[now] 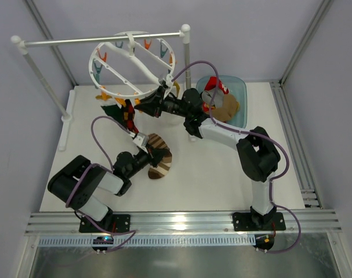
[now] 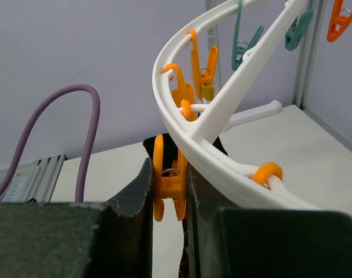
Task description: Remove the socks clipped to the hanger
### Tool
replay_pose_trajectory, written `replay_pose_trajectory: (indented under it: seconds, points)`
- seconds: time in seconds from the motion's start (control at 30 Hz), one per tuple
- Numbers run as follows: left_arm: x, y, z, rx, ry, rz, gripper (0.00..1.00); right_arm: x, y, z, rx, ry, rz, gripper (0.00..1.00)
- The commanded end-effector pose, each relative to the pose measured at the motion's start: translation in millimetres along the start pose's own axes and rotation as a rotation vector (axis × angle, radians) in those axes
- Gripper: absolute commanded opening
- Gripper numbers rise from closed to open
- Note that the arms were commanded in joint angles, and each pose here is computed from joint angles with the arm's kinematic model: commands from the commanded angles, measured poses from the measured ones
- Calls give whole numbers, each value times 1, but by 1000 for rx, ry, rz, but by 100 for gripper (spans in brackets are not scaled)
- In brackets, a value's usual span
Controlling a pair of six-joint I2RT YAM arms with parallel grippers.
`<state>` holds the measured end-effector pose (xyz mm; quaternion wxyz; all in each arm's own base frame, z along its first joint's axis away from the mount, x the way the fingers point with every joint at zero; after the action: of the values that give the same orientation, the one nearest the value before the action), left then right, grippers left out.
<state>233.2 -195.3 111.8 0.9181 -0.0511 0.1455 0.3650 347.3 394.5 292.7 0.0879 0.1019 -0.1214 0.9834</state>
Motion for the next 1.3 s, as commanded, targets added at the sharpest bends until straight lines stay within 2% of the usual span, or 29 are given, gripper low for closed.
replay_pose_trajectory:
  seconds: [0.0,0.13,0.17,0.23,0.27,0.37,0.53,0.57,0.63,0.67,0.7,0.73,0.8,0.83,0.9,0.93,1.0,1.03,1.07,1.1,1.13,1.17,1.2,1.23,1.27]
  points:
    - [-13,-4,33,-184,-62,-88,0,9,-7,18,-91,63,45,4]
    - [-12,-4,33,-186,-66,-82,0,8,-7,18,-87,62,46,5]
    - [-12,-4,33,-183,-67,-81,0,9,-7,17,-87,60,45,10]
    - [-11,-4,32,-183,-67,-77,0,8,-7,17,-80,60,39,27]
    - [-11,-5,33,-184,-68,-73,0,7,-6,18,-79,64,30,59]
    - [-7,-5,32,-186,-68,-43,0,5,-2,13,-67,67,-9,78]
    - [0,-6,32,-199,-61,19,0,8,18,11,-58,90,-101,82]
    - [1,-6,32,-201,-61,30,0,7,29,-1,-41,80,-148,82]
    - [2,-7,33,-204,-64,34,0,15,44,4,-61,103,-186,95]
    - [0,-9,33,-205,-66,32,0,14,59,-14,-43,83,-236,98]
    - [2,-9,32,-207,-80,54,0,16,65,-12,-64,105,-247,100]
    - [1,-12,32,-201,-89,67,0,22,71,0,-88,127,-258,100]
    - [-8,-18,29,-182,-111,84,0,22,83,-3,-55,128,-332,100]
    - [-12,-21,23,-135,-145,90,0,22,89,0,-47,147,-364,100]
    - [-35,-34,28,-129,-192,66,0,27,106,7,-43,165,-438,100]
    - [-41,-43,37,-140,-236,84,0,23,117,11,-57,191,-522,100]
    - [-57,-52,35,-84,-270,62,0,25,144,18,-97,202,-626,100]
    - [-65,-64,50,-112,-295,52,0,20,160,25,-133,198,-719,100]
    - [-67,-71,46,-72,-305,48,0,11,183,19,-148,151,-790,100]
    - [-71,-78,48,-60,-310,38,0,15,201,35,-218,147,-820,100]
    - [-81,-95,68,-95,-314,14,0,13,216,38,-253,135,-867,100]
    - [-78,-104,57,-25,-336,20,0,6,242,30,-282,110,-938,100]
    - [-80,-113,60,-19,-348,16,0,14,255,44,-348,130,-962,100]
    - [-87,-130,79,-55,-358,10,0,16,265,43,-365,133,-995,100]
    - [-86,-139,82,-50,-395,21,0,15,281,39,-388,136,-1076,100]
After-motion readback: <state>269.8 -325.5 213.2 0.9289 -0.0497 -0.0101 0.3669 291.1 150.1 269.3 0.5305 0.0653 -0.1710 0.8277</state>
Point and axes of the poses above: each gripper's point midway between its finger pads, its own y axis back along the fingers, its own x axis along the line the jaws close on, z = x × y, the point moved 7 cm from there along y, back along the fingers, and after that the axes turned 5 degrees about -y, right-handed, at the moved point
